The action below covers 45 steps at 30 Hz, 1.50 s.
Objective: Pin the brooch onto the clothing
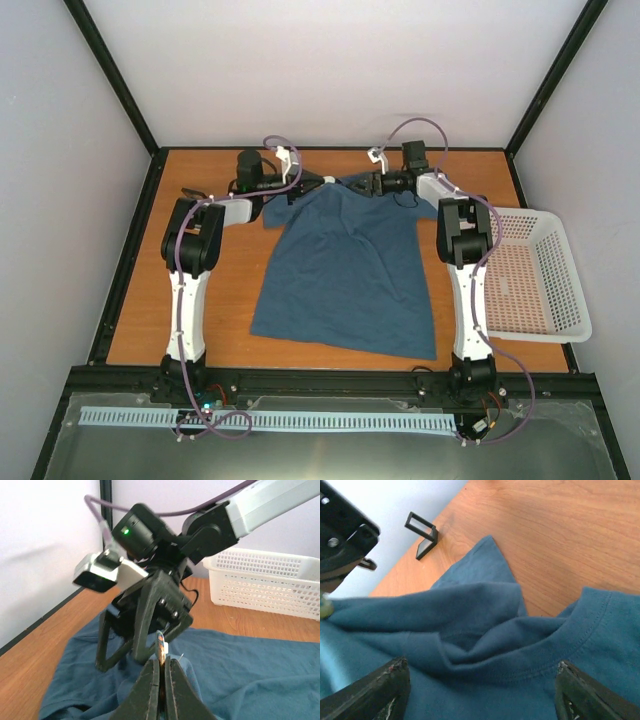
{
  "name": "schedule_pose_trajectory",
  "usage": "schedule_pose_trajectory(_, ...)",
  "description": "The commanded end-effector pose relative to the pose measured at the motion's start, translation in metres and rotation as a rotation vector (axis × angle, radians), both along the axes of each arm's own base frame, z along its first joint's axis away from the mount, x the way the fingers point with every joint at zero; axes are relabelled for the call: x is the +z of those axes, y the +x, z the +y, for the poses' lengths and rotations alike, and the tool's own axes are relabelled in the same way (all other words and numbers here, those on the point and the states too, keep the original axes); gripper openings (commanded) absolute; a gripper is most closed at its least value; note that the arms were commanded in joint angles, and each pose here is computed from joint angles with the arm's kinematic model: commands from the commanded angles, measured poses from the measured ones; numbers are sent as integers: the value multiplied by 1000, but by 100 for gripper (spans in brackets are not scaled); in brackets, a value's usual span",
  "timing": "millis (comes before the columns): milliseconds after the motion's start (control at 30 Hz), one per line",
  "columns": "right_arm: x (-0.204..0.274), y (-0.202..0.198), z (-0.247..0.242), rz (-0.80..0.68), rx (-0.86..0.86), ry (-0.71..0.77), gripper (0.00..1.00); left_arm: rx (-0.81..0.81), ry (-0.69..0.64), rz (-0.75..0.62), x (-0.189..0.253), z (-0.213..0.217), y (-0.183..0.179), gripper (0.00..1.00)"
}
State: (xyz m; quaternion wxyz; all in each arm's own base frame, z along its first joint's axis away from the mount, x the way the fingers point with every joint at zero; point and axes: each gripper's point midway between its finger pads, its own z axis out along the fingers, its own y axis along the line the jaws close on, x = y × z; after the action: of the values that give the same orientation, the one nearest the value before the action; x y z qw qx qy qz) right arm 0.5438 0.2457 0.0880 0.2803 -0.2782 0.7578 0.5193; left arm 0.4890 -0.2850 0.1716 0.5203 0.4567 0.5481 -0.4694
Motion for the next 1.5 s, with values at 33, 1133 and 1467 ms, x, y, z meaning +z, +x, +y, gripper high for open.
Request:
schedule_pose_trajectory(33,78,-12,-6,-266,32,35,79,-3,-5,-26,6,5,7,1)
schedule_pose_trajectory(1133,13,-40,61,-84,181,0,16,-80,-80,-43,33,6,-14,1)
schedule_pose_trajectory(1467,29,-21,47,-126,134,-42,34,-102,-73,11,19,9,-16,1)
